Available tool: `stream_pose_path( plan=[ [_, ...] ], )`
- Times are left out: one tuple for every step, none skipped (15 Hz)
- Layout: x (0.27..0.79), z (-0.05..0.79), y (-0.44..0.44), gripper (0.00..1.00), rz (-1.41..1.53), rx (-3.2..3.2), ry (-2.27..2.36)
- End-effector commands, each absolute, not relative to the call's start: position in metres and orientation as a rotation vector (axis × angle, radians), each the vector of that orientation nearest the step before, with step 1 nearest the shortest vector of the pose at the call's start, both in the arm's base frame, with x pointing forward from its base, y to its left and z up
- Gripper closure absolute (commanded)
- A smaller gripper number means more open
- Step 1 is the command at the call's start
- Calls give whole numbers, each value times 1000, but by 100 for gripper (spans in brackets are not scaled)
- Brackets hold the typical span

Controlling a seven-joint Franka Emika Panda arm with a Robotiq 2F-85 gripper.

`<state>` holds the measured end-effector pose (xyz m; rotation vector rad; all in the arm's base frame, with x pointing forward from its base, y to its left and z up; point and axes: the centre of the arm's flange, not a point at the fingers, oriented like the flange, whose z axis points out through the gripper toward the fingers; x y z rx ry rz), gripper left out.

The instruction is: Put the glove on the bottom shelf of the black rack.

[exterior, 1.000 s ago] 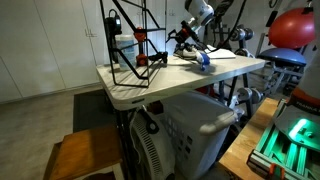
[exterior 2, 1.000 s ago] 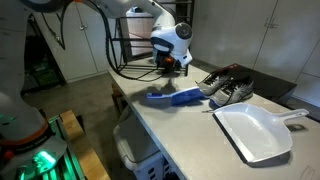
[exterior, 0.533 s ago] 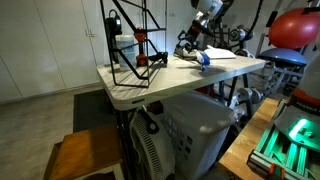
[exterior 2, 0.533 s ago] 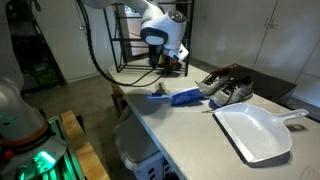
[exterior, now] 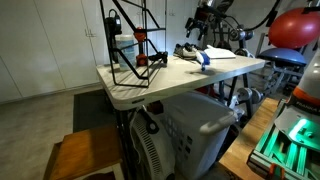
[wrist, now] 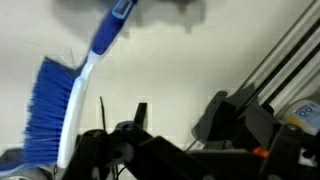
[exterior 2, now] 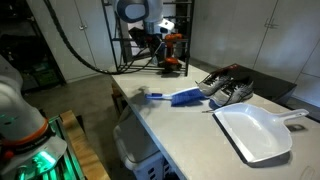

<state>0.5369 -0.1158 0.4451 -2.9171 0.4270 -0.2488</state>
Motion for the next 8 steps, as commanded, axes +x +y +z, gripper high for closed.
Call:
stream_pose_path(
  plan=[
    [491, 457, -103, 0, -278, -3120, 322],
    [484, 458, -103, 0, -270, -3157, 288],
    [477, 460, -103, 0, -268, -3182, 240],
    [473, 460, -103, 0, -297, -3192, 135],
    [470, 459, -104, 0, -275, -3173, 41],
    [492, 463, -107, 0, -257, -3162, 178],
    [486, 463, -106, 0, -257, -3166, 125],
    [483, 464, -106, 0, -257, -3167, 97]
  ],
)
